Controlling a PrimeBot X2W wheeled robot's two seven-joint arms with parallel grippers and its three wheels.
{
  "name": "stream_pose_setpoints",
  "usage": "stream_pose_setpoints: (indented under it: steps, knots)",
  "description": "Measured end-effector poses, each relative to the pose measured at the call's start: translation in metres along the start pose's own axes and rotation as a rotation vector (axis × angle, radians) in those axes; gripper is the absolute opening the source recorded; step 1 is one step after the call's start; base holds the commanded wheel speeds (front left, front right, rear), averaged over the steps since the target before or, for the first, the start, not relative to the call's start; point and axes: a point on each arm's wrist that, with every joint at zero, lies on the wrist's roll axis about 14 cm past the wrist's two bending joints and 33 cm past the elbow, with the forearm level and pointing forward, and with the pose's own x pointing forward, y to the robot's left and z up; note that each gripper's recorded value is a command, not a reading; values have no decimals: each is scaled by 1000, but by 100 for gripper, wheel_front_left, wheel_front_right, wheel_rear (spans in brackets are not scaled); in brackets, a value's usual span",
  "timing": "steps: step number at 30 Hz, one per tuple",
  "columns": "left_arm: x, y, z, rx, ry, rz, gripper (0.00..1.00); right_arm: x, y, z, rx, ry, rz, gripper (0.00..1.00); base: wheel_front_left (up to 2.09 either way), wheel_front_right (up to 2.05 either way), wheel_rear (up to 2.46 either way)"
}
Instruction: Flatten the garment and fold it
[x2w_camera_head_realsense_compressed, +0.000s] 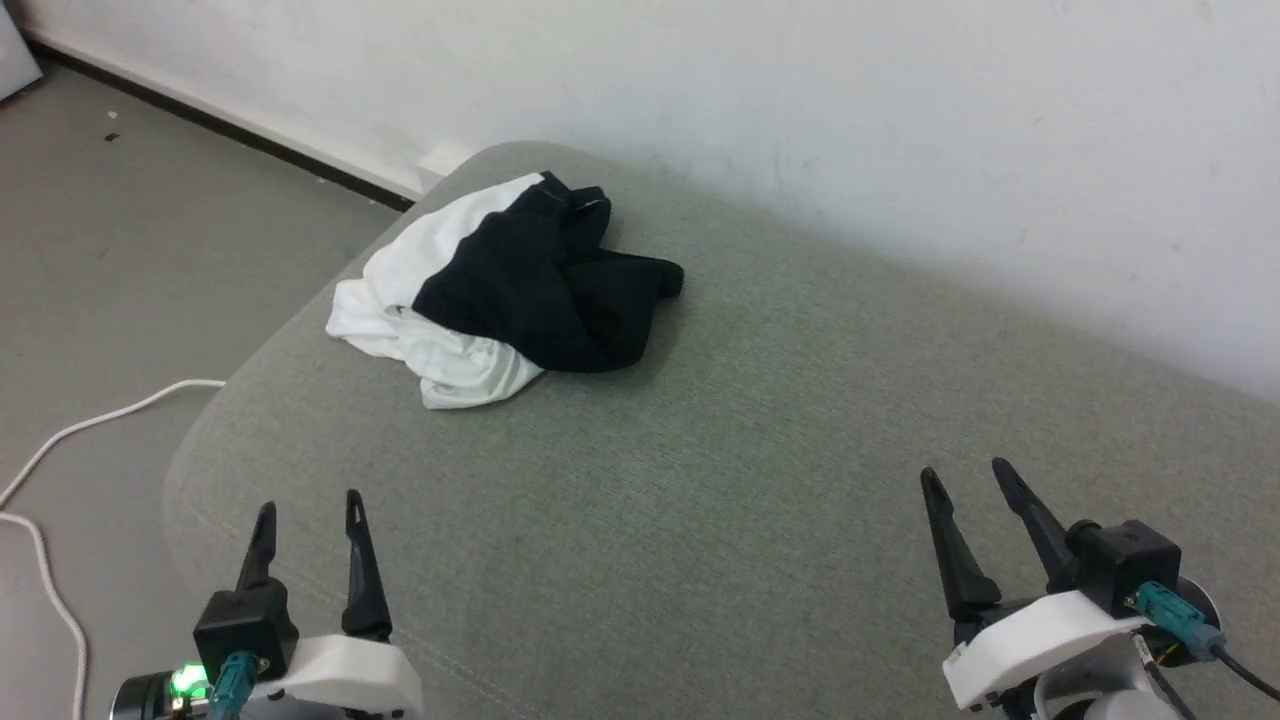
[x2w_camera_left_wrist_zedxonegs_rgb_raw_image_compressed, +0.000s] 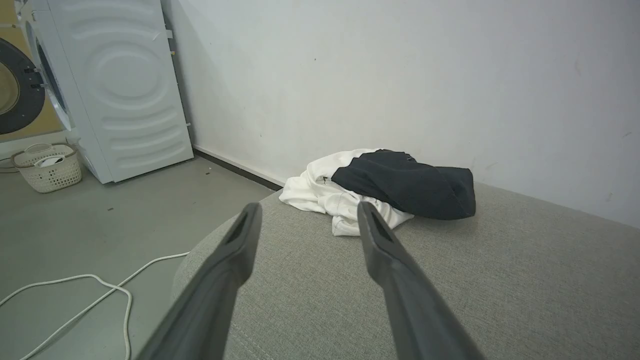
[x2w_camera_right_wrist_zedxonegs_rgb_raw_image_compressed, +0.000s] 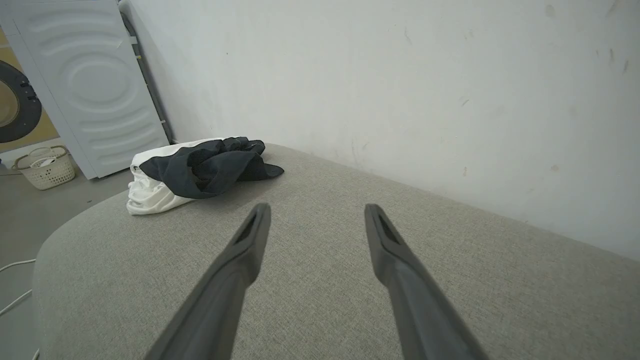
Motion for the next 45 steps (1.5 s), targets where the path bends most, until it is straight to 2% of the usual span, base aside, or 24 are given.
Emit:
stream_pose_setpoints:
  steps: [16,23,27,35,42,45]
  knots:
    - [-19,39,2,3,-15,145,100,20,26,-6,31,5,86,100,-2,-2,-2]
    - [-18,46,1,-17,-6,187,100,30,33,-11,48,15,113,100,-1,-1,-1]
    - [17,35,13,-46,-9,150,100,42,30,-10,40,14,118,100,0,0,0]
    - [116,-5,20,-109,125,48,100,58,12,-25,48,44,98,100,0,0,0]
    - [188,-32,-2,-114,344,-11,100,67,-17,-36,70,43,47,100,0,0,0]
    - [209,-43,-21,-76,453,-21,100,66,-36,-48,87,62,2,100,0,0,0]
